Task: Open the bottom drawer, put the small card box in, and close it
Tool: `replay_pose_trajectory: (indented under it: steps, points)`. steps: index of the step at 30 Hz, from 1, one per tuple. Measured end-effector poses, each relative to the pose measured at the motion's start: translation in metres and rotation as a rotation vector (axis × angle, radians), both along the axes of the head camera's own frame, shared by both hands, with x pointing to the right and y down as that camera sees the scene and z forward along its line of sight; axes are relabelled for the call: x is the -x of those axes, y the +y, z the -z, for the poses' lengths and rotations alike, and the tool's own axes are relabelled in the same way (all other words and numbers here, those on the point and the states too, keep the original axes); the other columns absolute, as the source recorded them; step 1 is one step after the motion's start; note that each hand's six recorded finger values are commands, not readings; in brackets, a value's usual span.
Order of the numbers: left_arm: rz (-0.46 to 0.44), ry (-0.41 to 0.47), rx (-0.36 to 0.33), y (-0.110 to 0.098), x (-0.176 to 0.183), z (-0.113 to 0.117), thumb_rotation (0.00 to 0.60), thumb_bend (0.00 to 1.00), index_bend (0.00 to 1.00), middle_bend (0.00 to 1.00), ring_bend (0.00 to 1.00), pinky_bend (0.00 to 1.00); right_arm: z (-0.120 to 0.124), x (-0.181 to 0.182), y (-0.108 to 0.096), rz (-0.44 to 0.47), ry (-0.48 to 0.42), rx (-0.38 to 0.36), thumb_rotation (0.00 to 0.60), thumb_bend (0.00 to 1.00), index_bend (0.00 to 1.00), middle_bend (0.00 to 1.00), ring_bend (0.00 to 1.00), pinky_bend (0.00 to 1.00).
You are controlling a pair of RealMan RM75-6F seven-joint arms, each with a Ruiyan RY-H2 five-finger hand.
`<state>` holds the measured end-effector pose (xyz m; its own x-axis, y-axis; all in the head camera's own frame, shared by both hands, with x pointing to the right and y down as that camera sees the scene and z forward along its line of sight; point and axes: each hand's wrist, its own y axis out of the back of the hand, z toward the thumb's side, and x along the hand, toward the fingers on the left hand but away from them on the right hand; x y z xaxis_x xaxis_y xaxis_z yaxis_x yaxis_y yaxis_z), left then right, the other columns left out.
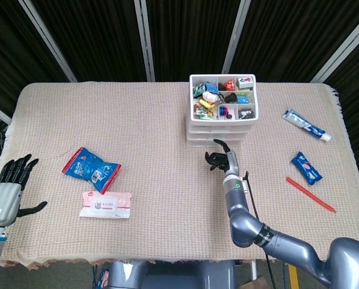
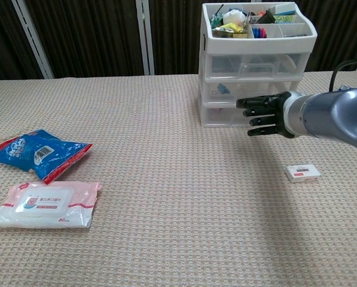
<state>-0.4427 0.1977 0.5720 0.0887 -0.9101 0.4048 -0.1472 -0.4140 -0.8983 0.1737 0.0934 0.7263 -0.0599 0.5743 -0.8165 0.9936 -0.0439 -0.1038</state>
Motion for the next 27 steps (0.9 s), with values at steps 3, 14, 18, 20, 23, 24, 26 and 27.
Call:
replay_pose_trajectory:
  steps: [3,14,18,20,23,24,26,27]
  points:
    - [0.001,-0.001,0.004,0.000,0.000,-0.001,0.600,0.10,0.07,0.00,0.00,0.00,0.000,-0.001,-0.004,-0.008,0.005,-0.006,0.600,0.36,0.22,0.77,0.78,0.65]
    - [0.009,0.001,0.010,-0.001,0.001,-0.002,0.600,0.10,0.07,0.00,0.00,0.00,-0.008,-0.004,-0.012,-0.041,0.020,0.002,0.600,0.36,0.24,0.77,0.78,0.65]
    - [0.010,0.004,0.013,-0.001,0.000,-0.002,0.600,0.10,0.07,0.00,0.00,0.00,-0.010,-0.002,-0.013,-0.066,-0.004,0.014,0.600,0.36,0.25,0.77,0.78,0.65]
    - [0.012,0.007,0.015,-0.001,0.000,-0.002,0.600,0.10,0.07,0.00,0.00,0.00,-0.010,-0.001,-0.015,-0.087,-0.024,0.018,0.600,0.36,0.27,0.77,0.78,0.65]
    - [0.015,0.010,0.019,-0.001,0.001,-0.002,0.600,0.10,0.07,0.00,0.00,0.00,-0.011,0.001,-0.016,-0.133,-0.068,0.032,0.600,0.36,0.30,0.77,0.78,0.65]
    - [0.015,0.011,0.020,-0.001,0.000,-0.002,0.600,0.10,0.07,0.00,0.00,0.00,-0.011,0.002,-0.017,-0.144,-0.080,0.038,0.600,0.36,0.30,0.77,0.78,0.65]
    - [0.014,0.012,0.019,-0.001,0.000,-0.002,0.600,0.10,0.07,0.00,0.00,0.00,-0.012,0.003,-0.017,-0.166,-0.103,0.050,0.600,0.36,0.31,0.77,0.78,0.65]
    - [0.014,0.012,0.019,-0.001,0.000,-0.002,0.600,0.10,0.07,0.00,0.00,0.00,-0.013,0.003,-0.017,-0.173,-0.109,0.053,0.600,0.36,0.31,0.77,0.78,0.65]
